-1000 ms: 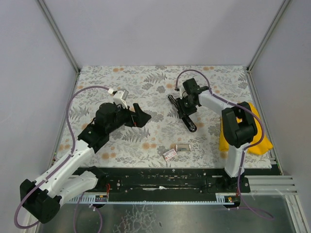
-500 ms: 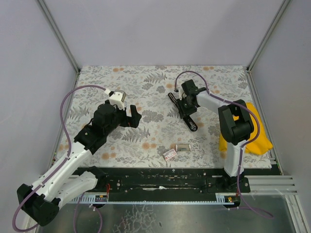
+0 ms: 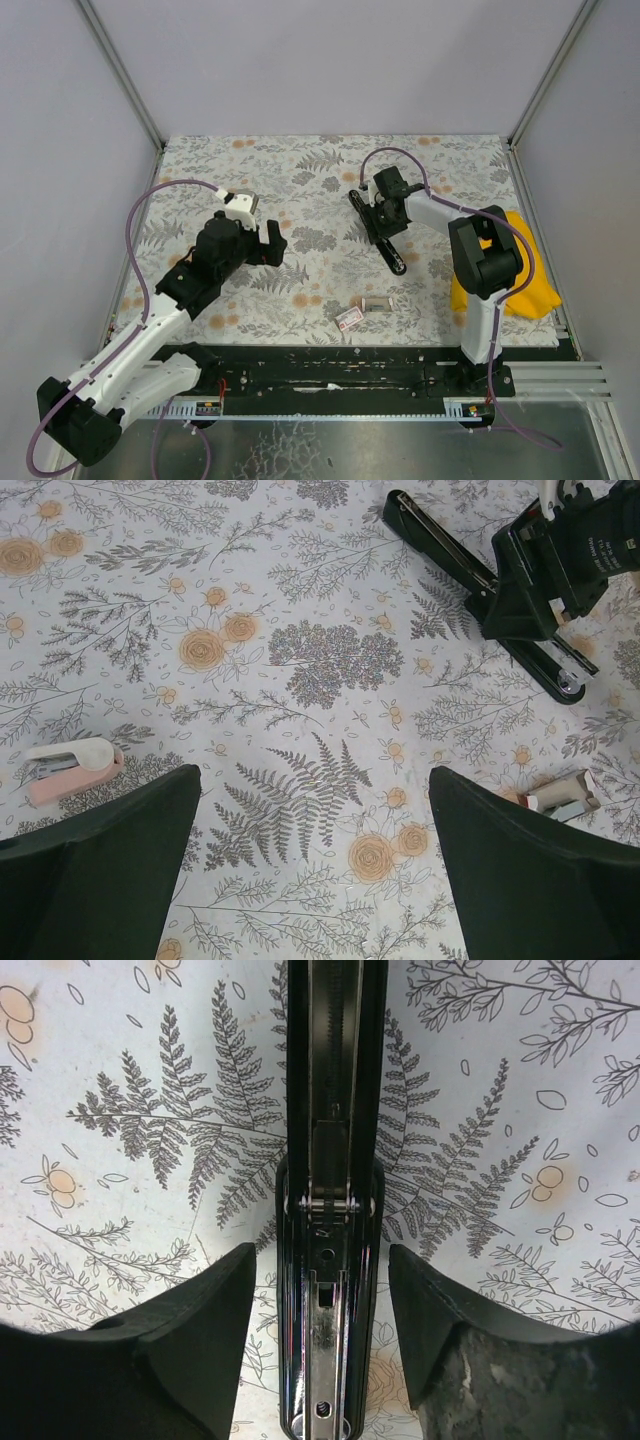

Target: Load the staples into the stapler

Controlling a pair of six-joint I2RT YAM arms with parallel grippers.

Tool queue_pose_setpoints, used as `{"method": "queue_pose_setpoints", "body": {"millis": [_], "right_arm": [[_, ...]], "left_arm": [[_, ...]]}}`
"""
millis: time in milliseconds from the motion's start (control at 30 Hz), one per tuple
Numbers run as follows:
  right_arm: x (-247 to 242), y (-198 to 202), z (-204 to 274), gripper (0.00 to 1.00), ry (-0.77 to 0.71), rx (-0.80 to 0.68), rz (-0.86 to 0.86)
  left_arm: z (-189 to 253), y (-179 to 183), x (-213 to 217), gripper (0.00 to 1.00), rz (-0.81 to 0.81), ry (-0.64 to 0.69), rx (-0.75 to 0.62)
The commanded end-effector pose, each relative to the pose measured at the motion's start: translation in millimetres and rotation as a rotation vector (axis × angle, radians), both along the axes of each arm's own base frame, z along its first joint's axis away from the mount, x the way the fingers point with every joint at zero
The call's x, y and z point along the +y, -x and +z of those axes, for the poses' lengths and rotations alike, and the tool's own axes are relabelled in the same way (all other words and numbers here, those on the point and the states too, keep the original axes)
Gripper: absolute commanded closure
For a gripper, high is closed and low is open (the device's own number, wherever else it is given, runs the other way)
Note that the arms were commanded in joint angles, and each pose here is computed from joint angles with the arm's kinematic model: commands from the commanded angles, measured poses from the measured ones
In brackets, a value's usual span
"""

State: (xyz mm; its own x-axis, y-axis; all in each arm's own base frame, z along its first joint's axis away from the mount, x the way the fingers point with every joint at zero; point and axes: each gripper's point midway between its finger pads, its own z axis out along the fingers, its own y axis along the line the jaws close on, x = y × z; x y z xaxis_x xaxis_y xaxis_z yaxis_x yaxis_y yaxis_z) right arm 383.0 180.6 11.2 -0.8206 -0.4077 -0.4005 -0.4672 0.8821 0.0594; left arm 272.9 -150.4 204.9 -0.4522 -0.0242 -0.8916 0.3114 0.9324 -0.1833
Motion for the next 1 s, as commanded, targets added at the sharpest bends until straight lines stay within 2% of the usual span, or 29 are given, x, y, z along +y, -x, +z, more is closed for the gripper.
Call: {"method": "queue_pose_setpoints", "body": {"millis": [0,167,267,433,600,833,967], "right_arm": [[-5.4,-3.9,8.6,0.34,0.021,-0.053,-0.008],[-5.3,-7.9,26.3,0.21,0.008,-0.093,-0.032],[-3.6,-11.8,51.0,0.16,-0.024,-0.135,-0.058],[-1.1,-2.3,99.4,0.13,-0.115,-0.198,-0.112],[-2.6,28.8,140.6,0.13,-0.224,-0.238,-0.153],[0.8,64.6,152.8,0.13,-0.350,-0.236,-0.163],[1.7,76.7,144.6,0.13,-0.370,-0.204,-0.161]], "left_arm": [[3.1,-4.2,7.6,0.04,0.032,-0.015,-0.035],[2.3,-4.0,7.0,0.04,0.055,0.017,-0.015],[-7.4,-7.0,11.4,0.01,0.152,0.080,0.043],[-56.7,-17.3,27.3,0.00,0.364,0.188,0.252],[-85.9,-32.1,56.3,0.02,0.495,0.299,0.349],[-121.5,-48.9,104.4,0.23,0.689,0.409,0.447],[-137.4,-47.6,124.6,0.37,0.814,0.453,0.444]]}}
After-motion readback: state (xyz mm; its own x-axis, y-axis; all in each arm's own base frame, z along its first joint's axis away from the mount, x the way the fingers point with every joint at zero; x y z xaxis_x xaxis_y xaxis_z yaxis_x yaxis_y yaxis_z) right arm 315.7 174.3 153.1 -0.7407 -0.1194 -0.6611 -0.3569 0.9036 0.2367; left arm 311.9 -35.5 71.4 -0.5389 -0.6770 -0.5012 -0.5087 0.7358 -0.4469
